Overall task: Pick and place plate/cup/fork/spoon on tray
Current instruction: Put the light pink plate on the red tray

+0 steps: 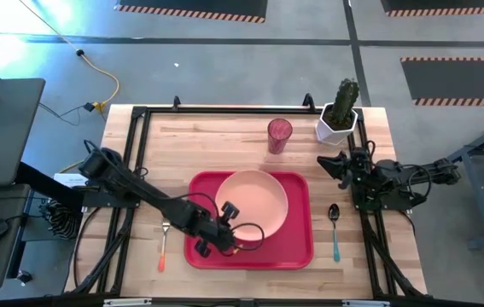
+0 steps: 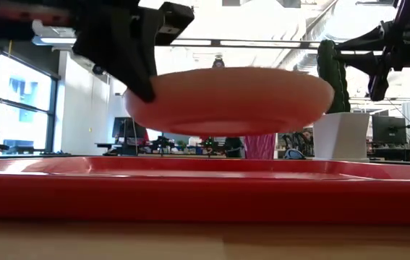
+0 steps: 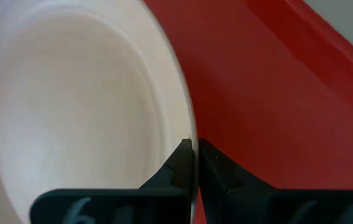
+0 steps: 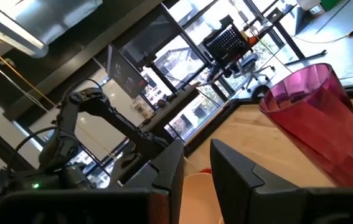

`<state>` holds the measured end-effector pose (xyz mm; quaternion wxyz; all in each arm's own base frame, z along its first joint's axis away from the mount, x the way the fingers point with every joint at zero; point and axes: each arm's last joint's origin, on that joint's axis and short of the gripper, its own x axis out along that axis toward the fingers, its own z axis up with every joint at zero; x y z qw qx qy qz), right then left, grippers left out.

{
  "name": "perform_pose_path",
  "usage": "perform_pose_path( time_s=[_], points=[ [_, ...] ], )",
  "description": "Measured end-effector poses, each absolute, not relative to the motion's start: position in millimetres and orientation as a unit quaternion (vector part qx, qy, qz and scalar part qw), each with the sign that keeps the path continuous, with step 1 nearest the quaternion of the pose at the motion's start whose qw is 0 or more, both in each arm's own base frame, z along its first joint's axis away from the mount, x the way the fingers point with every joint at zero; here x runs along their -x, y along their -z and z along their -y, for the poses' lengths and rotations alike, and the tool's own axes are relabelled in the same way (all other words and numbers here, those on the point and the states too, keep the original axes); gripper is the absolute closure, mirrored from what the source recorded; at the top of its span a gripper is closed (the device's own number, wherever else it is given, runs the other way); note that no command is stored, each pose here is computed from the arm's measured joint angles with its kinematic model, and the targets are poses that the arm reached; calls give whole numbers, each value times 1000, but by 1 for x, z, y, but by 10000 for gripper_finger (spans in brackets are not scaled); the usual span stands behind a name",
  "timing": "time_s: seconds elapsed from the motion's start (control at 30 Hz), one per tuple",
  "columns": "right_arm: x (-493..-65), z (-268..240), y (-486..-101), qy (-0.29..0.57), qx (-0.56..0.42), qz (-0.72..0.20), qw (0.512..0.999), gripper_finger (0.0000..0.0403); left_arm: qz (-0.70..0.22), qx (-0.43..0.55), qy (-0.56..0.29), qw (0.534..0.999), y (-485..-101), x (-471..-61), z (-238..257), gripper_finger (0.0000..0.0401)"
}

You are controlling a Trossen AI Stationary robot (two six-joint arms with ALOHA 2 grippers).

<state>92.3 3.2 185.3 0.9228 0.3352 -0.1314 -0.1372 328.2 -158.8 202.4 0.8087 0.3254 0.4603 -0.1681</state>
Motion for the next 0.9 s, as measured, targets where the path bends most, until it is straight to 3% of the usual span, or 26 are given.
perform_pose_path(
  time_s=[0.9],
  points=[
    [-93, -3, -183, 140, -331, 121, 925, 334, -497, -309, 246, 773, -177, -329, 166, 400]
  ],
)
